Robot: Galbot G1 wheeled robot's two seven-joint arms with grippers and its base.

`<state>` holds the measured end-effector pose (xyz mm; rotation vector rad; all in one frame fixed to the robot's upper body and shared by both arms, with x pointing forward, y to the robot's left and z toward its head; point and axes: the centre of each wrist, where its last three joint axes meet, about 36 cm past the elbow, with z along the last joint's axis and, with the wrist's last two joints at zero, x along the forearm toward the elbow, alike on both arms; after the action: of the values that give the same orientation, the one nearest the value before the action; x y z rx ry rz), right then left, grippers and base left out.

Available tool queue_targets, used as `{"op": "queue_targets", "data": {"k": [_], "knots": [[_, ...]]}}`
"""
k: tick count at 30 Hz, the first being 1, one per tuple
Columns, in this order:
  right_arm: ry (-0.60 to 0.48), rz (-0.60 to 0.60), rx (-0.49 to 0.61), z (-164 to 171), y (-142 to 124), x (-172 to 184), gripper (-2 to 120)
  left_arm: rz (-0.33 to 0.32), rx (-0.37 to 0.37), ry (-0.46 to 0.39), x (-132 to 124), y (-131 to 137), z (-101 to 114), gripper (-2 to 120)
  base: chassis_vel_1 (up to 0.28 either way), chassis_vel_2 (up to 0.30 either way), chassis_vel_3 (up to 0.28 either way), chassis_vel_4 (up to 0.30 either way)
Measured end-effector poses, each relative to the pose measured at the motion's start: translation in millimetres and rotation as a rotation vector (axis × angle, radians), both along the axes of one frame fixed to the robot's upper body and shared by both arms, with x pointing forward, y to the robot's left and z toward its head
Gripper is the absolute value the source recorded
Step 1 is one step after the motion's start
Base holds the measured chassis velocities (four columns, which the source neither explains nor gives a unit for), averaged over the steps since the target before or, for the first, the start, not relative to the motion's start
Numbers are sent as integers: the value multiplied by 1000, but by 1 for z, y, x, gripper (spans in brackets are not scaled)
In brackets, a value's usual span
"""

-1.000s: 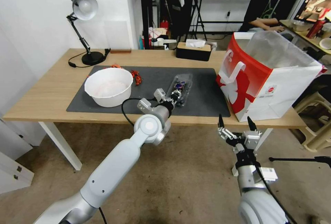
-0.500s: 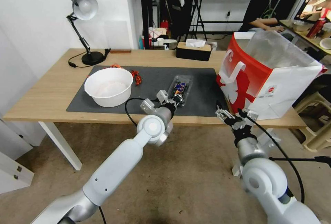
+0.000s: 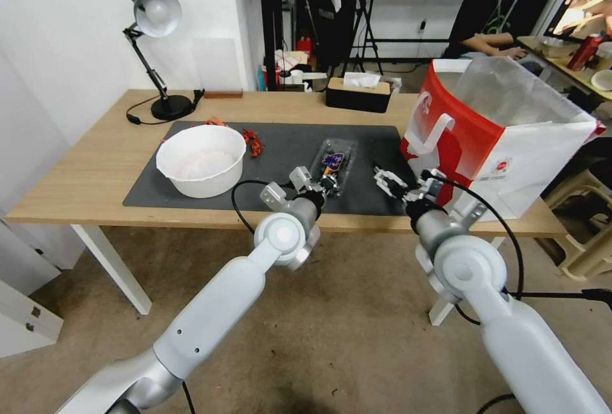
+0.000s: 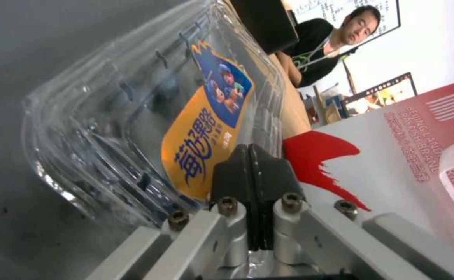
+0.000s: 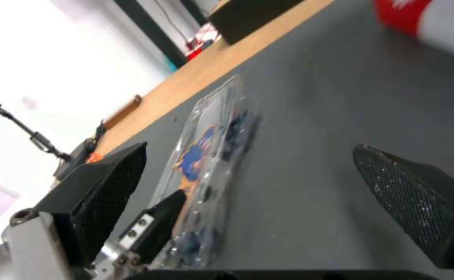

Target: Close the takeout container lid, then place the container into the takeout bag.

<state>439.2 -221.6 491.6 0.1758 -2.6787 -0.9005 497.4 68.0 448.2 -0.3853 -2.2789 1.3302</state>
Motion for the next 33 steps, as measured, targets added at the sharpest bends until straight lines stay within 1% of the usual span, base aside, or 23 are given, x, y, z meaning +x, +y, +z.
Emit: {"op": "queue_targets", "data": {"k": [3,8,10,13,20,22,25,33], "knots": [[44,21,46,-1,11,18,99,3,9,0,0,3,-1,0,0,0,0,0],[64,28,61,-4,18,33,99,5,12,0,0,4,-1,0,0,0,0,0],[81,25,68,-8,23,46,99,6,16,0,0,5,-2,0,0,0,0,0],[95,22,71,-13,26,57,99,6,17,0,0,6,-2,0,0,0,0,0],[113,32,80,-19,36,68,99,7,19,-2,0,6,-2,0,0,0,0,0],[115,33,81,-19,39,70,97,7,19,-3,0,6,-2,0,0,0,0,0],[120,36,81,-22,44,76,88,7,20,-4,0,6,-2,0,0,0,0,0],[134,39,84,-28,55,84,85,7,21,-6,0,6,-2,0,0,0,0,0]]}}
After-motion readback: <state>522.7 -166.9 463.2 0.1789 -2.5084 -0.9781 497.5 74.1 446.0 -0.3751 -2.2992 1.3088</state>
